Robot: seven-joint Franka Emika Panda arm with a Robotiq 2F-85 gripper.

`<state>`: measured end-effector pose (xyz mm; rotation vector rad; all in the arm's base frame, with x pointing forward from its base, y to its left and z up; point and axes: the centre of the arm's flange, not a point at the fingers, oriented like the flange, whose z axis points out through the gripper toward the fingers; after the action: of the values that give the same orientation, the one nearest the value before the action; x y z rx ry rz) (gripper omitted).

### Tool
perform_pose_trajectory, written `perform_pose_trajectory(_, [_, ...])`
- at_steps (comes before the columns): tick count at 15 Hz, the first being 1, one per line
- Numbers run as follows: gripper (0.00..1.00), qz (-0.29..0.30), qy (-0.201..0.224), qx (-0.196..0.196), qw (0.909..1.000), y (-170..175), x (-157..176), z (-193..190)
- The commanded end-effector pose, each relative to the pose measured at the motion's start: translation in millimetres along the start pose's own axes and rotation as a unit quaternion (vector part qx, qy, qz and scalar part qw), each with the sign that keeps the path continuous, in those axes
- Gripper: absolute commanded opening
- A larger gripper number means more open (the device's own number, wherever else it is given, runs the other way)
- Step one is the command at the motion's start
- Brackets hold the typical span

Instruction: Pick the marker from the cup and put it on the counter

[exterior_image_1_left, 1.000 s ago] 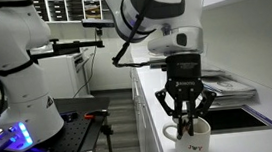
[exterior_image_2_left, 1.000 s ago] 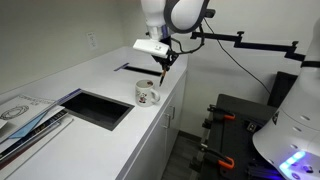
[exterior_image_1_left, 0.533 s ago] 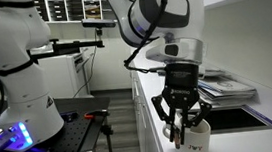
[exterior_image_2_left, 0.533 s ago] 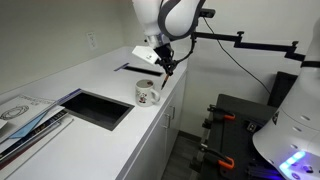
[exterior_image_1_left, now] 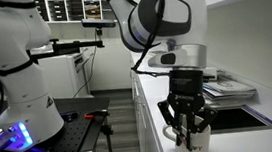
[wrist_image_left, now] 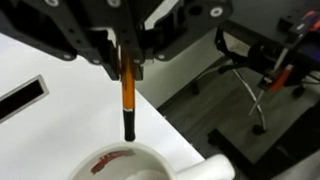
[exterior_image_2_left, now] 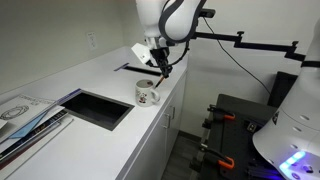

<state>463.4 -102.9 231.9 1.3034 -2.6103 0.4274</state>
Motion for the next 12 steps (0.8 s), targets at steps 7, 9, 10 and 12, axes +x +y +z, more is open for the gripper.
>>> perform_pose_trajectory(7, [0.05,0.101,-0.088,0.024,0.9907,16,-7,34])
perform_pose_trajectory(9, [0.05,0.114,-0.081,0.018,0.9899,17,-6,38])
perform_pose_trajectory(10, [0.05,0.126,-0.075,0.015,0.9891,17,-2,38])
perform_pose_trajectory(12, [0.05,0.144,-0.065,0.016,0.9873,16,5,40])
